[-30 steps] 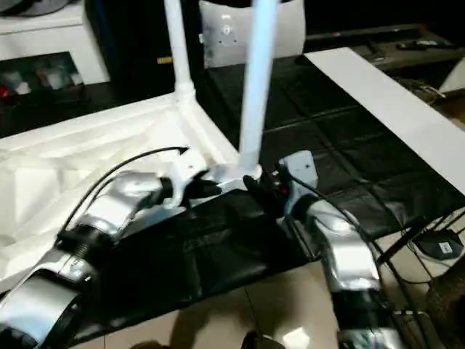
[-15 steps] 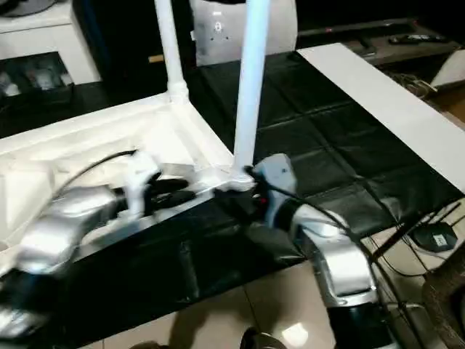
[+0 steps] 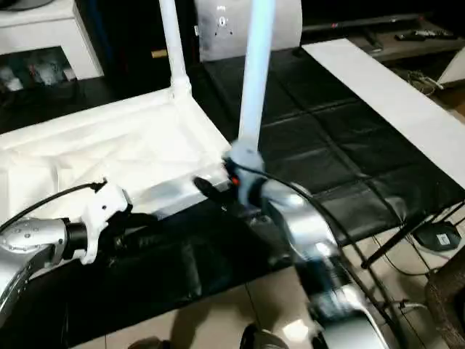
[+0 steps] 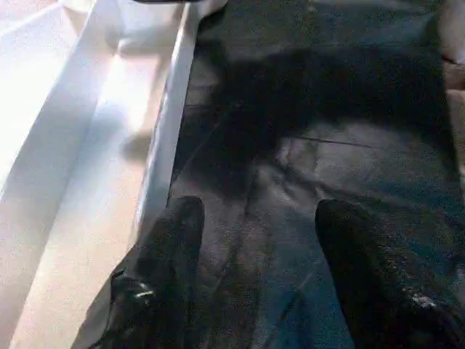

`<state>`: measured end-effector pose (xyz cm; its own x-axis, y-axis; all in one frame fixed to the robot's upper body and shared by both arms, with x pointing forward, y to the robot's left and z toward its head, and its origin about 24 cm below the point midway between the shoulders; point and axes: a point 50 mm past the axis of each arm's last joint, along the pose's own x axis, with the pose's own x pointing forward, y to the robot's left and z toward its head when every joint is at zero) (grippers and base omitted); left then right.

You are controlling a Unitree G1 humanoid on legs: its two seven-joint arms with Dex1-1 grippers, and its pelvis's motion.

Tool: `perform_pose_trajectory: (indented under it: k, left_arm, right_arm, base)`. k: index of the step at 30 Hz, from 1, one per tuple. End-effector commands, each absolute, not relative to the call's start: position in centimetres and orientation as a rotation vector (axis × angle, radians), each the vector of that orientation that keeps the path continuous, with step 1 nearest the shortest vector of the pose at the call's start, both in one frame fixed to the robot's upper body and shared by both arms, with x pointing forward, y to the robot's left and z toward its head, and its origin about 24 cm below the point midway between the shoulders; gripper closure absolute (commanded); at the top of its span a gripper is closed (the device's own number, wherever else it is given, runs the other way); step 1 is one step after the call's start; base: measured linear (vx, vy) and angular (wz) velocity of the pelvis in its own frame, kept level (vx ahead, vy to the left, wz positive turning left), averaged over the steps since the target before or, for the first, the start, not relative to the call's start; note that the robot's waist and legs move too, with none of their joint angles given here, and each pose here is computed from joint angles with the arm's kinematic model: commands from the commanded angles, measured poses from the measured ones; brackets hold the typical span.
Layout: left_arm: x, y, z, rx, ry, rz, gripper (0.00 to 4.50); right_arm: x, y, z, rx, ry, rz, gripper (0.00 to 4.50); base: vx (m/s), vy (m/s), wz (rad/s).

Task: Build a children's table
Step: Rotate table base

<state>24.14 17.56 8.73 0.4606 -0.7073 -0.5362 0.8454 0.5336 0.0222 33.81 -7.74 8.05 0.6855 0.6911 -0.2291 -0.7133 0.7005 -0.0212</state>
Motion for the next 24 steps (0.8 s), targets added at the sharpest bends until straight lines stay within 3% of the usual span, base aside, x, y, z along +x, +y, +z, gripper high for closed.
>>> perform_pose_trajectory:
  k: [1,3,8,12,24]
  left_arm:
    - [24.0,17.9,8.5,0.337,0.539,-0.940,1.43]
    - [23.8,18.2,8.3,0.359,0.561,-0.918,1.43]
    - [24.3,18.4,7.9,0.401,0.550,-0.864,1.43]
    - [25.0,18.6,7.8,0.441,0.531,-0.810,1.43]
    - [25.9,18.8,7.4,0.487,0.482,-0.723,1.43]
  right_arm:
    - [35.2,-9.2,8.1,-0.079,0.188,0.626,0.00]
    - [36.2,-10.0,8.1,-0.029,0.173,0.494,0.00]
    - [37.2,-11.5,8.6,0.067,0.138,0.340,0.00]
    - [38.2,-13.9,9.2,0.114,0.097,0.215,0.00]
    - [38.8,-18.1,9.8,0.109,0.059,0.100,0.00]
  base:
    - [0.000,0.000,0.00]
    - [0.000,0.000,0.00]
    - [0.000,0.000,0.00]
    - [0.000,0.000,0.00]
    - [0.000,0.000,0.00]
